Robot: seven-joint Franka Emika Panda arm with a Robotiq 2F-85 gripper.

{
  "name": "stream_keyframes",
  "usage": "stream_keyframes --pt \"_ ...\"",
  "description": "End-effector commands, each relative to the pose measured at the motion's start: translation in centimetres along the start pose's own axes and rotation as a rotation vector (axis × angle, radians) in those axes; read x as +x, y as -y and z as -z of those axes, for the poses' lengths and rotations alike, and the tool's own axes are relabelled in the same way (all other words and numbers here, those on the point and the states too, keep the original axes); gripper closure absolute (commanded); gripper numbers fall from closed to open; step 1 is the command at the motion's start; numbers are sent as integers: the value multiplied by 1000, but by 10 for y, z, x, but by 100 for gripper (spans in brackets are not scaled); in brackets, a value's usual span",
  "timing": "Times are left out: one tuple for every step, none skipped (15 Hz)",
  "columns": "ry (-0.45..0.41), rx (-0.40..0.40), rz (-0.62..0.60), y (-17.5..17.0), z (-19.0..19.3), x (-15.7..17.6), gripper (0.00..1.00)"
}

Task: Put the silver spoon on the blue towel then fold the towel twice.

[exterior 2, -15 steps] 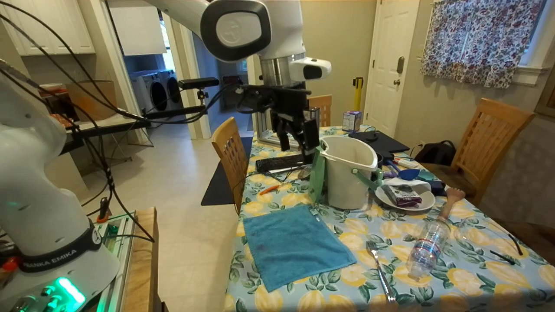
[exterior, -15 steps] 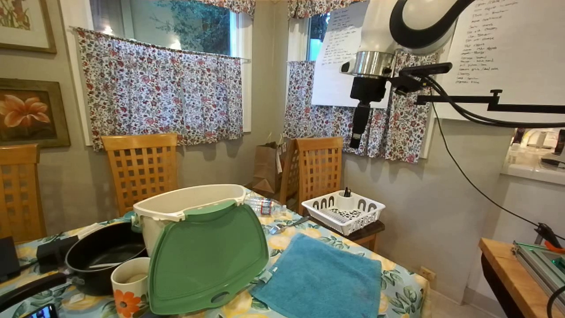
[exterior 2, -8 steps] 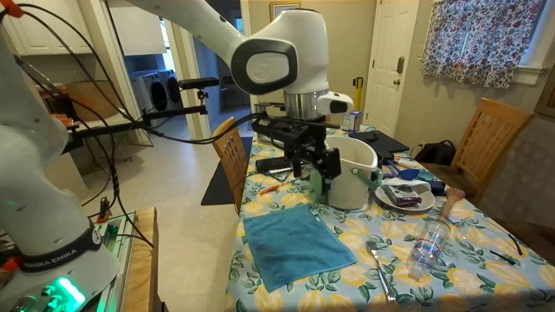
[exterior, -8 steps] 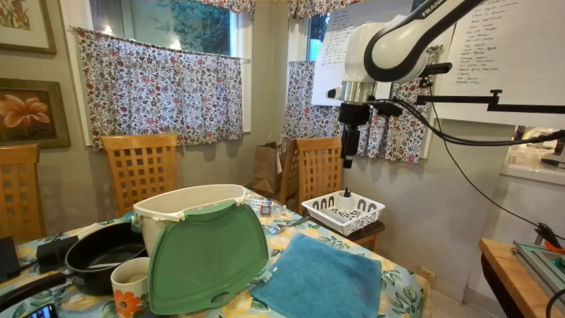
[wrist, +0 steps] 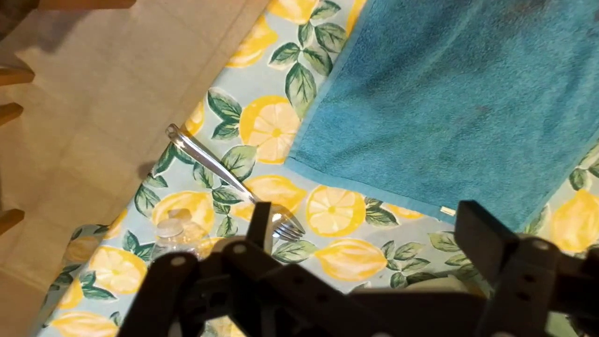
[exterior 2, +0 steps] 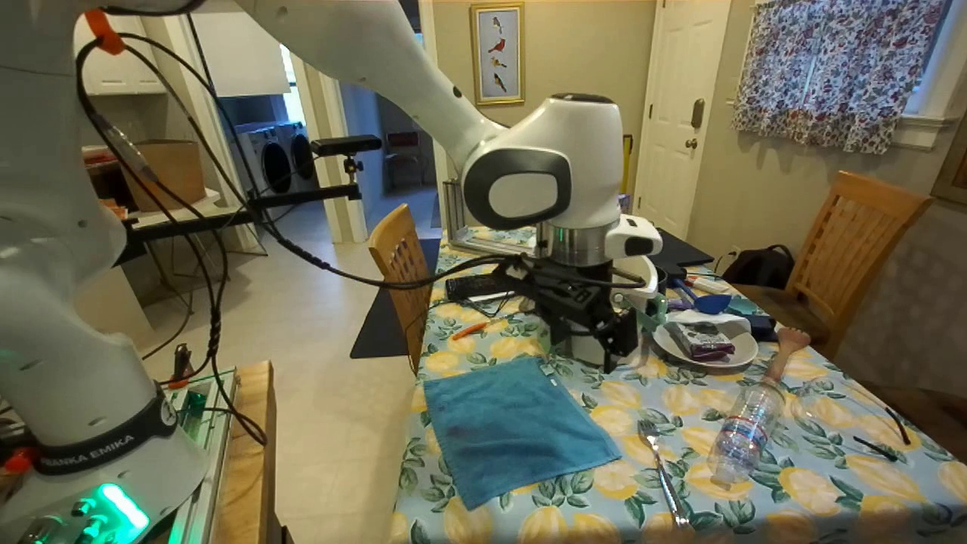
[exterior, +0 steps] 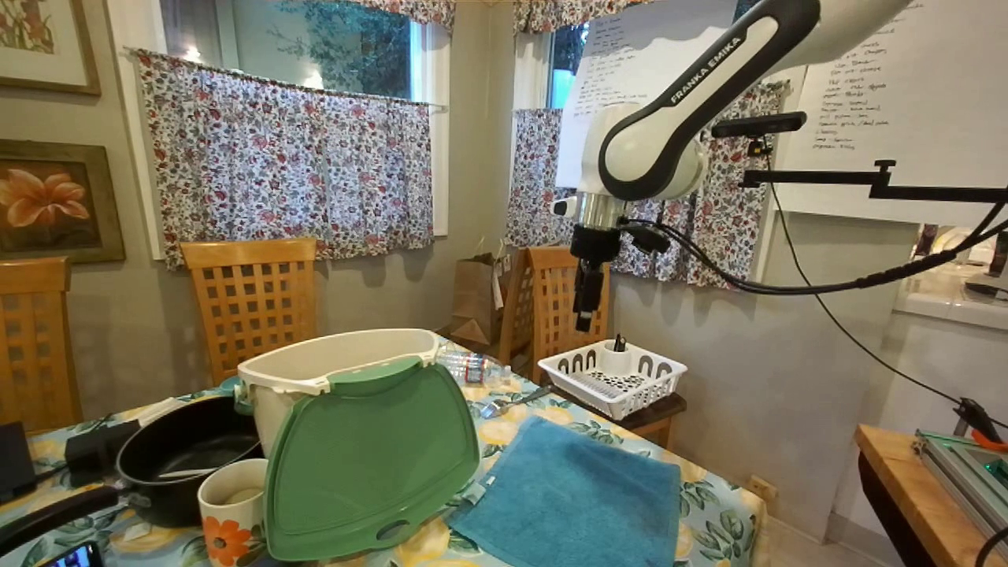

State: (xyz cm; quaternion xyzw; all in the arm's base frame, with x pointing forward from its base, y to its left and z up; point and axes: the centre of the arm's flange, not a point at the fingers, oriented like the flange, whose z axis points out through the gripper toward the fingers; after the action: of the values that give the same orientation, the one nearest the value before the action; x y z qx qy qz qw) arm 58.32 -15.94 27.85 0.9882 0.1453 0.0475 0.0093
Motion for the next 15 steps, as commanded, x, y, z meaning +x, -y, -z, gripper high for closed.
stream_keyframes --pt "0 -2 -8 -3 -6 3 0" --pt "-1 -5 -13 -5 -10 5 0" --pt "-1 -5 -16 -6 -12 7 0" --pt "-1 -6 -17 -6 -12 7 0" --pt "-2 -7 -18 -6 -11 8 0" --pt "-18 -15 -19 -10 -16 13 0" --pt "5 -10 -7 -15 -23 19 0" --pt "18 -7 3 -21 -29 24 0" --pt "18 -16 10 -26 -36 28 0" --pt "28 -7 24 -30 -43 31 0" --pt "22 -12 38 -35 -51 35 0" --pt "29 -6 49 -39 -60 39 0" --pt "27 -6 69 -45 -69 43 0" --pt "19 4 97 -49 -78 48 0" --pt "21 20 124 -51 -85 51 0"
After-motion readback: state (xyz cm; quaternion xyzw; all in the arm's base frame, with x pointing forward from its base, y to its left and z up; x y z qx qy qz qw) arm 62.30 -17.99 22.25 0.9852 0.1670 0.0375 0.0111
